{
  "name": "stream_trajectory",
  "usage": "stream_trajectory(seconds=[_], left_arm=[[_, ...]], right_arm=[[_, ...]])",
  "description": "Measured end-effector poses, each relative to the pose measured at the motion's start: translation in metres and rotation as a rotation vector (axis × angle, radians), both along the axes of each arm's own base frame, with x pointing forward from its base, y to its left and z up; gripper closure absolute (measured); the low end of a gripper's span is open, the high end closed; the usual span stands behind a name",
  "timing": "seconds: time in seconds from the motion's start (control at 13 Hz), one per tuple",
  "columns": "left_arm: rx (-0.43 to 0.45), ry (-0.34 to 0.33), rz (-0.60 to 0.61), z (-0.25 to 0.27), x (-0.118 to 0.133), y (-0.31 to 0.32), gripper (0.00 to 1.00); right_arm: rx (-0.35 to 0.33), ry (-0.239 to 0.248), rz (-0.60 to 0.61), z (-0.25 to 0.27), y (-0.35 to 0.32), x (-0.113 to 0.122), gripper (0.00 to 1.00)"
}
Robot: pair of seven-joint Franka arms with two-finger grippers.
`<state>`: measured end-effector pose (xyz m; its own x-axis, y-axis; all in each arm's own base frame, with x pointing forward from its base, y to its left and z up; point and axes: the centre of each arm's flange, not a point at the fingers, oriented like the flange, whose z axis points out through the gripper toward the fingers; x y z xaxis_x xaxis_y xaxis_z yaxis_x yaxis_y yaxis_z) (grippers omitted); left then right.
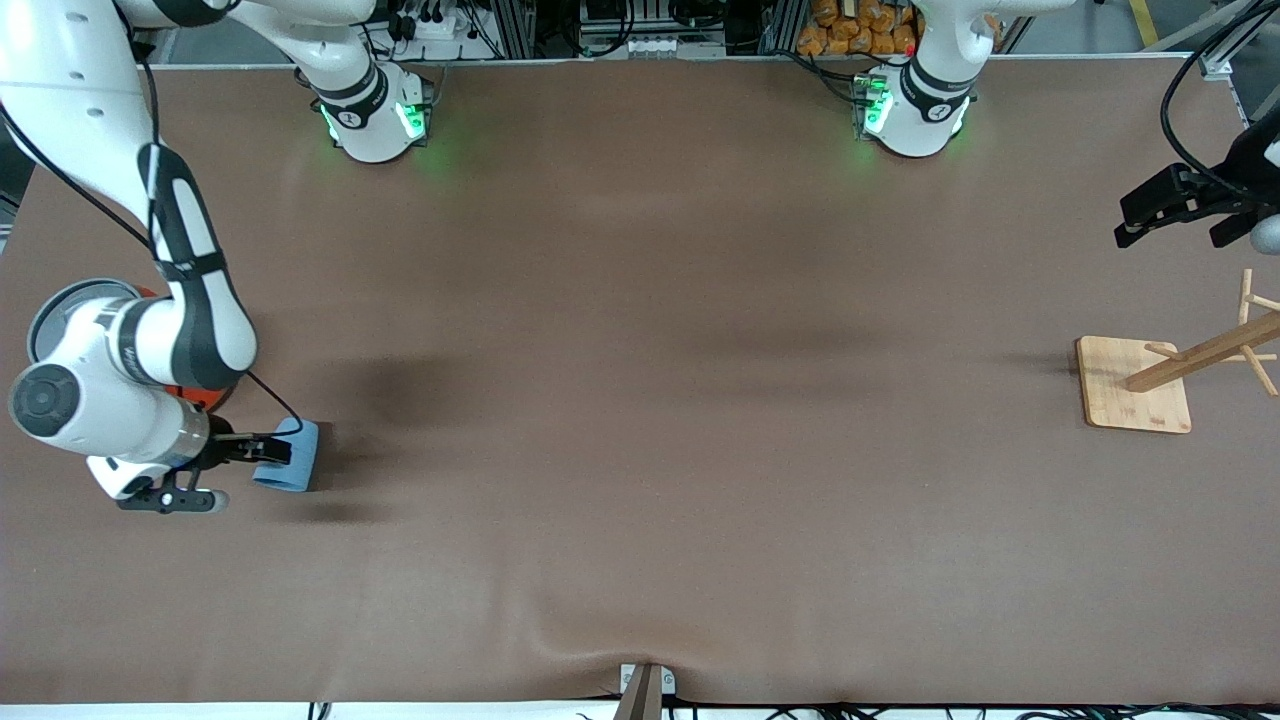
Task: Flip cup
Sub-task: 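Reach the right gripper to the blue cup and grasp it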
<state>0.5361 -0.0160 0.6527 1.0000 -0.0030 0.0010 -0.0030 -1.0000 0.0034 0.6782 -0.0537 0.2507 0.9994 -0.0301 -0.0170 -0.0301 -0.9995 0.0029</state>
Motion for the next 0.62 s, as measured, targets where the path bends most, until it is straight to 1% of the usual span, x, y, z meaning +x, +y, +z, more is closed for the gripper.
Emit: stream_trajectory(seconds=[0.15,0.46,0.54,0.62], left_arm=[[0.0,0.0,0.0,0.0,0.0,0.0,0.0],[0.0,0.0,0.0,0.0,0.0,0.0,0.0],[0.0,0.0,0.0,0.0,0.0,0.0,0.0],[0.0,0.0,0.0,0.0,0.0,0.0,0.0]], right_arm=[[-0.001,0.0,-0.002,-0.027,-0.002,0.0,0.0],[0.0,0.025,-0.005,-0.06,-0.003,-0.006,0.0],[0.0,0.026,-0.007,-0.063,-0.004,-0.008,0.07],[0.0,0.024,-0.009,-0.063,-0.005,-0.009,0.19]])
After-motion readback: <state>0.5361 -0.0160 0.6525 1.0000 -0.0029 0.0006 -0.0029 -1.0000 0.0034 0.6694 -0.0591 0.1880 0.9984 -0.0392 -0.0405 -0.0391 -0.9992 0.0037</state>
